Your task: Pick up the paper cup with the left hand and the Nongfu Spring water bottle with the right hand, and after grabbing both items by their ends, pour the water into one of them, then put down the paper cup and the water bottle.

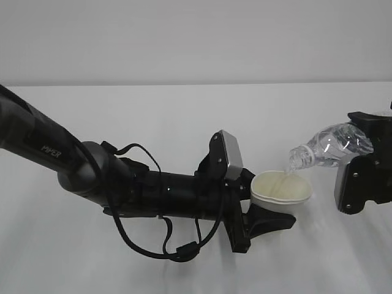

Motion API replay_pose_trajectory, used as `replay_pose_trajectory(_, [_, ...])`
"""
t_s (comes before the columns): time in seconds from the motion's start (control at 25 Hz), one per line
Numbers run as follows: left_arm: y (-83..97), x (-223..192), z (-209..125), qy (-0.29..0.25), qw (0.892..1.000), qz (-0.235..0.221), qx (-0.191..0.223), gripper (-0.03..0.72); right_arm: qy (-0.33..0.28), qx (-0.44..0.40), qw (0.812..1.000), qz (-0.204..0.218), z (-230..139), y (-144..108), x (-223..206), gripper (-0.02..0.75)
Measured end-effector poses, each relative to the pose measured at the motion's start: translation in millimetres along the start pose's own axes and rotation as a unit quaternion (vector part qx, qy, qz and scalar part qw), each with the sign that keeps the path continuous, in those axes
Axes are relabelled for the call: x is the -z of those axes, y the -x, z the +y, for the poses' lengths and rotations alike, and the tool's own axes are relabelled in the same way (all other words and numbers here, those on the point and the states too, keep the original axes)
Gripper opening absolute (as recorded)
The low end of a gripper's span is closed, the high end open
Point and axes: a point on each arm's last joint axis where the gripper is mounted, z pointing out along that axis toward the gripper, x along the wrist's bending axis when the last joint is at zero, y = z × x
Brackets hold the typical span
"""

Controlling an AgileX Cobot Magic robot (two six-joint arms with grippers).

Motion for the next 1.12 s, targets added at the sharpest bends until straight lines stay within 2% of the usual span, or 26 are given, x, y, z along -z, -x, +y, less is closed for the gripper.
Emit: replay_pose_trajectory(1.12, [-2.0,0.1,0.6,0.003,1.000,0.011,0.006,0.414,0.009,0.006,1.000,0.000,1.7,0.1,0.0,0.396])
